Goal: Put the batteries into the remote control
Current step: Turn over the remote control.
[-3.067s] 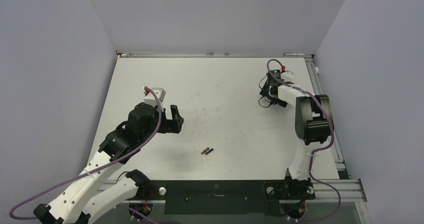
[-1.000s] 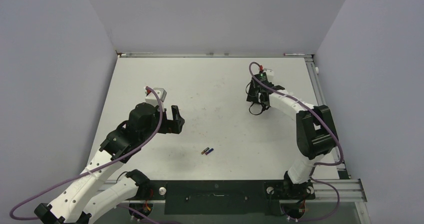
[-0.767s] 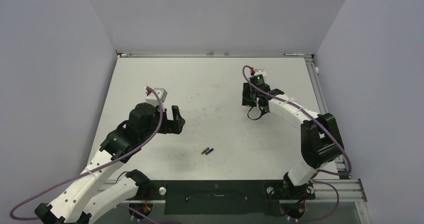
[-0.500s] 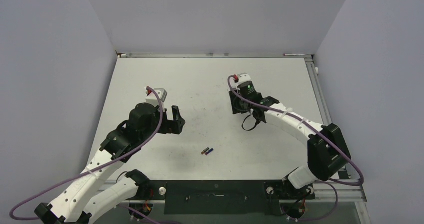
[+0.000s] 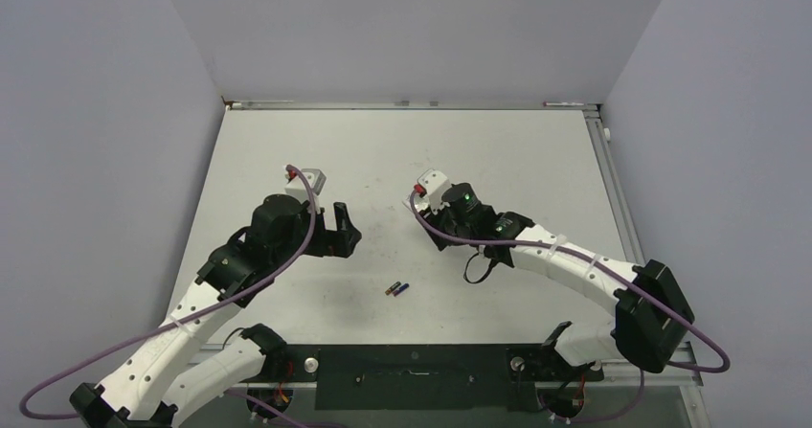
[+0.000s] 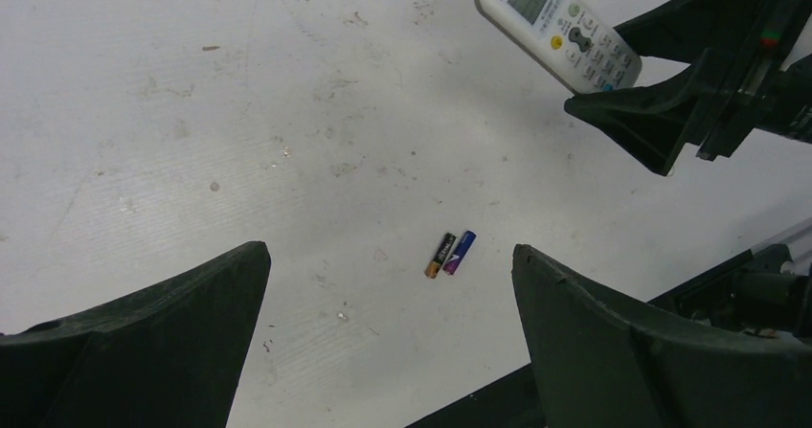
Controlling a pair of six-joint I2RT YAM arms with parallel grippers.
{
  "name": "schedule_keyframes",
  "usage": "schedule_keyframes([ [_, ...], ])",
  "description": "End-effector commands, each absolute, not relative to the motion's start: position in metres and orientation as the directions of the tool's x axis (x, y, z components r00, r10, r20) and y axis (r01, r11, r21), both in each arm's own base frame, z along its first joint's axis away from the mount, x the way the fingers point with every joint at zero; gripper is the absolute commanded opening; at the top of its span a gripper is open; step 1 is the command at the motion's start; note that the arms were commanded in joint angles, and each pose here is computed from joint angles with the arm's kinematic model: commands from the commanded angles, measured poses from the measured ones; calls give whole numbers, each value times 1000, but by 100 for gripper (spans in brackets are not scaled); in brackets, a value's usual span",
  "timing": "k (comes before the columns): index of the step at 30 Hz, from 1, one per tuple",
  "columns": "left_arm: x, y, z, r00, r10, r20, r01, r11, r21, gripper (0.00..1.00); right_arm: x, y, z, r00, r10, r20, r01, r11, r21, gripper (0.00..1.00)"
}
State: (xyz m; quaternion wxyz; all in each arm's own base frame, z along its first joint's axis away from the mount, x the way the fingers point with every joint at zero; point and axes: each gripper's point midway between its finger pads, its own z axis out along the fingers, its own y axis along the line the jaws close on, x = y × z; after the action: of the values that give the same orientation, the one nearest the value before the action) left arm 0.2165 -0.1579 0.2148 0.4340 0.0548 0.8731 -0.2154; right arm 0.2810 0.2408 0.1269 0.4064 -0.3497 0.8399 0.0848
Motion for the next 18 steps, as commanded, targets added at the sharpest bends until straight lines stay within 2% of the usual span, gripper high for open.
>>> schedule_keyframes([
  [1,219,-178,230,-614,-154,-774,334,838,-432,96,272,257,153,-264,-545,-796,-734,649,-201,8],
  [12,205,-199,214,-783,-257,-566,339,586,-736,96,227,276,162,-81,-606,-791,-855,451,-257,9],
  [18,192,-208,219,-827,-257,-500,348,464,-814,96,199,292,172,5,-601,-799,-909,330,-254,9],
])
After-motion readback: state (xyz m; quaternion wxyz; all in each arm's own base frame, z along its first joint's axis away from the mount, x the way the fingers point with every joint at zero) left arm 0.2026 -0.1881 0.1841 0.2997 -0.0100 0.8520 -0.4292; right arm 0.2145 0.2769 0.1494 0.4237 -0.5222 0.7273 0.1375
